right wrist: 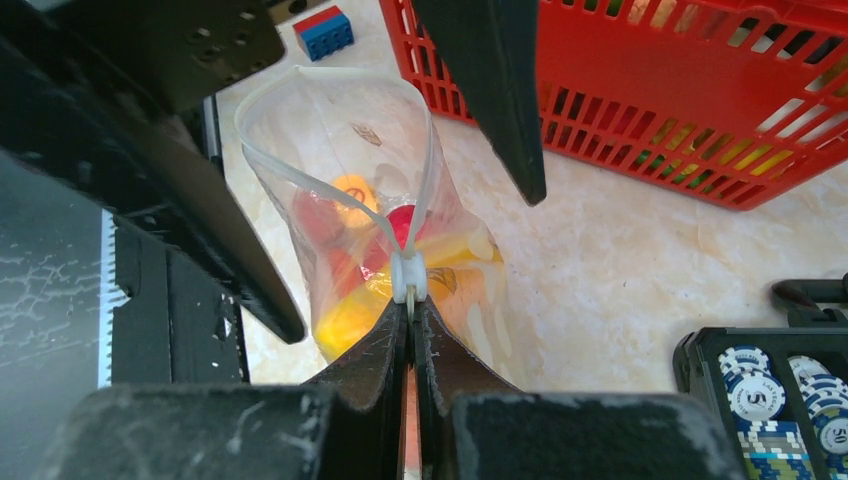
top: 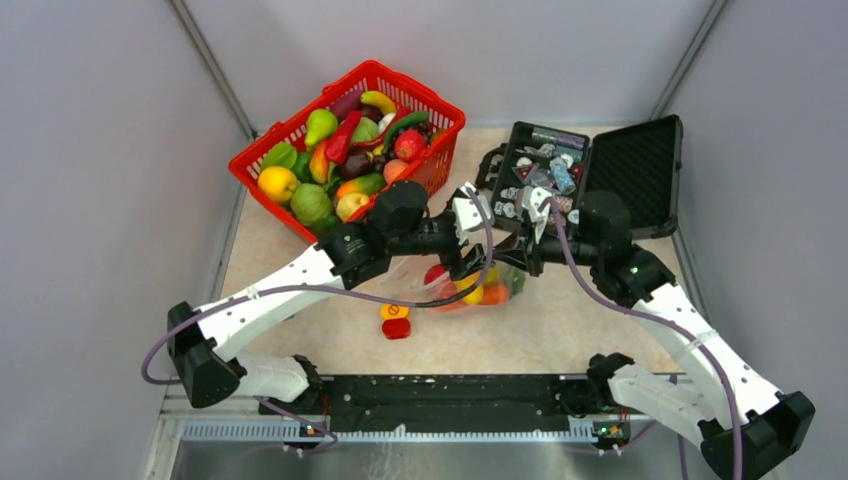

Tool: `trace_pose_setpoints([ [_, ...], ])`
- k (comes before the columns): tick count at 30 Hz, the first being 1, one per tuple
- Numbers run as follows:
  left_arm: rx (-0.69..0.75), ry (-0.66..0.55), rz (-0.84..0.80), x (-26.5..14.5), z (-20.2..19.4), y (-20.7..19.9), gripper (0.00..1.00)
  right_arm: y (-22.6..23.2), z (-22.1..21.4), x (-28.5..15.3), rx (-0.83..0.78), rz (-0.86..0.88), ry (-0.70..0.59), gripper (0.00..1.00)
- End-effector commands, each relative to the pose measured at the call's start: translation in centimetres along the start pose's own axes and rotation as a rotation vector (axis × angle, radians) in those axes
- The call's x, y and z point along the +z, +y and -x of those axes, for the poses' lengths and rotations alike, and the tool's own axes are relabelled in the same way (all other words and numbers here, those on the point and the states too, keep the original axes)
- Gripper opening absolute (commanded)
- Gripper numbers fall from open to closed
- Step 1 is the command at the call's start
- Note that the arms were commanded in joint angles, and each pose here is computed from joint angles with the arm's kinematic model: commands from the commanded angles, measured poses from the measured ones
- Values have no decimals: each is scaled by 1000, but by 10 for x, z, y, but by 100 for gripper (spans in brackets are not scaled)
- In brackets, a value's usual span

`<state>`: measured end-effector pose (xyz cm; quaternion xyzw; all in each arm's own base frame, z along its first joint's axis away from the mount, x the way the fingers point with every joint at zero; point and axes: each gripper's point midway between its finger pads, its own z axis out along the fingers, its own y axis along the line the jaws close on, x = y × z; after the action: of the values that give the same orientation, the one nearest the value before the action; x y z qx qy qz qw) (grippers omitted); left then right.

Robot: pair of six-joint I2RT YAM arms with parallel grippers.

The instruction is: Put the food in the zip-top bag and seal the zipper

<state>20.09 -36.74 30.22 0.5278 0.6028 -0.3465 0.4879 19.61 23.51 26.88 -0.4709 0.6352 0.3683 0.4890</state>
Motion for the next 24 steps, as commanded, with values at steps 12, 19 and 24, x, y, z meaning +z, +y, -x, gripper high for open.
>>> trace_pose_setpoints([
  [12, 115, 11, -120, -3, 15, -4, 37, 10, 13, -4, -82, 36, -47, 0],
  [19, 94, 70, -202, 1, 2, -14, 40, 6, 14, -3, -80, 16, -53, 0],
  [24, 88, 63, -223, 0, 4, -18, 36, 5, 12, -3, -75, 8, -47, 0],
])
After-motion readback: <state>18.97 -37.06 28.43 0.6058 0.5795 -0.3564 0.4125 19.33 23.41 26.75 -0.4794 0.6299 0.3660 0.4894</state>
